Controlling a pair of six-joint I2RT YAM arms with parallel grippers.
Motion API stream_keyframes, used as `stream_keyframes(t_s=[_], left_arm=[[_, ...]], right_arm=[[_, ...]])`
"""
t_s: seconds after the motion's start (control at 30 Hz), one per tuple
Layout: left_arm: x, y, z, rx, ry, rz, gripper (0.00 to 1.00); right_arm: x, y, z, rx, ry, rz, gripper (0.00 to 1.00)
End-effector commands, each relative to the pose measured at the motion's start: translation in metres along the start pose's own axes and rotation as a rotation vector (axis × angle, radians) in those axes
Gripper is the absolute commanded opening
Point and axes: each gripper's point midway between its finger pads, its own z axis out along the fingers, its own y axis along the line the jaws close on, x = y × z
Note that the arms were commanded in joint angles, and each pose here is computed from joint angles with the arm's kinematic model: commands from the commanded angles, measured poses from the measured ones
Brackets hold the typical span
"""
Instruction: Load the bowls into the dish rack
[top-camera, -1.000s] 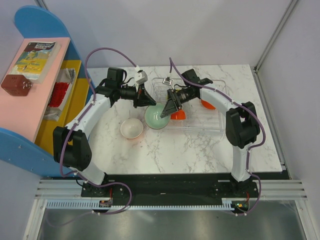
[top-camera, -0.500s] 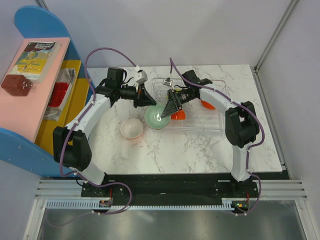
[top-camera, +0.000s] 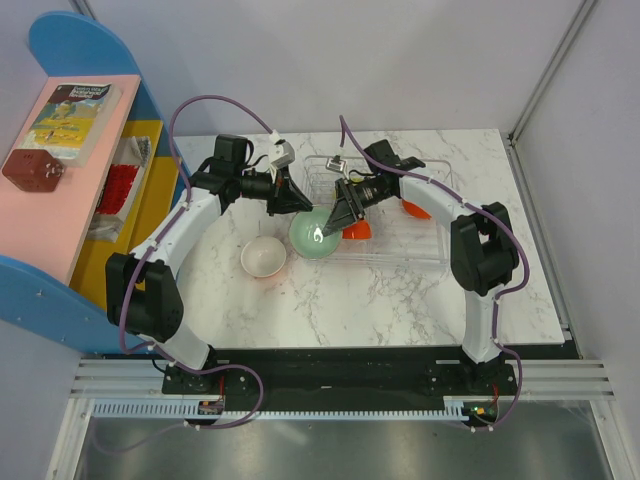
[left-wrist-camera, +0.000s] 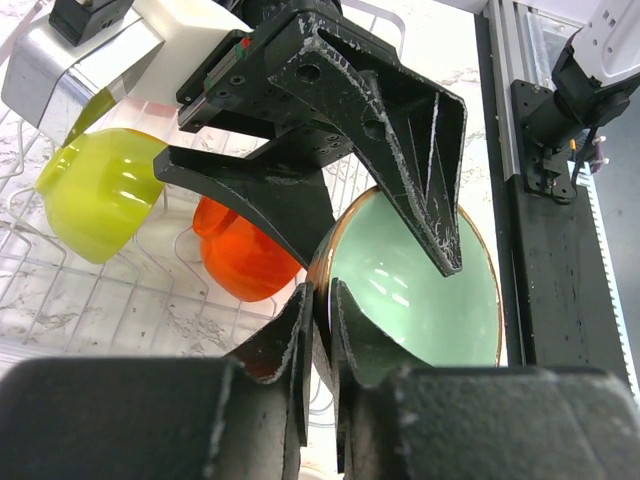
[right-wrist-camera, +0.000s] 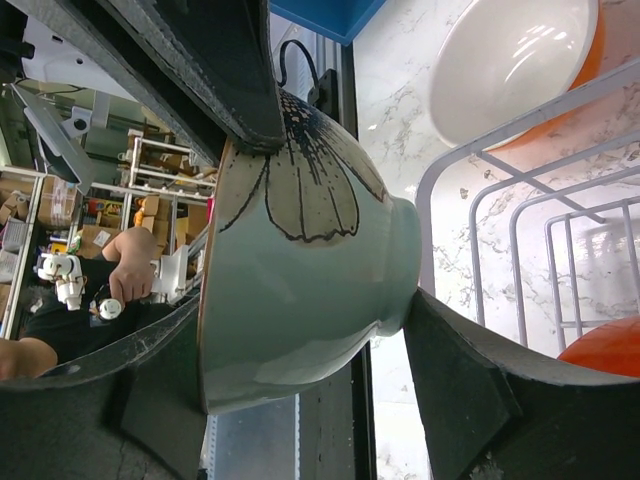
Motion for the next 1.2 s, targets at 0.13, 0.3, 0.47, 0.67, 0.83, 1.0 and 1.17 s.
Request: stream_keyframes(t_s=[0.13,0.3,0.47,0.67,0.83,1.0,1.17], left_arm=[[-0.018,-0.007,0.000,0.027,-0.030,0.037,0.34],[-0.017,-0.007,-0.001,0.029,-0.030,0.034,0.38],[-0.015,-0.006,0.000,0.028,-0.027,0.032,0.38],[-0.013,-0.007,0.000,0.027,-0.022,0.025,0.39],[-0.011,-0.007,-0.001,0.017,-0.017,0.012,0.04],[-0.007,-0.008,-0.005,0.010,-0.012,-0.007,0.02],[-0.001,-0.009,-0.011,-0.005,-0.009,-0.013,0.02]], right_arm=[[-0.006,0.013,-0.001,-0.044,-0.010,-0.063,0.00],[-0.006,0.002,0.000,0.013,-0.009,-0.053,0.00],[-0.007,-0.012,0.001,0.106,-0.007,-0.049,0.00],[-0.009,-0.023,0.000,0.173,-0.015,-0.051,0.00],[-0.018,-0.021,-0.004,0.222,-0.035,-0.054,0.00],[-0.032,-0.012,-0.018,0.265,-0.076,-0.087,0.00],[-0.034,-0.011,-0.022,0.269,-0.096,-0.081,0.00]])
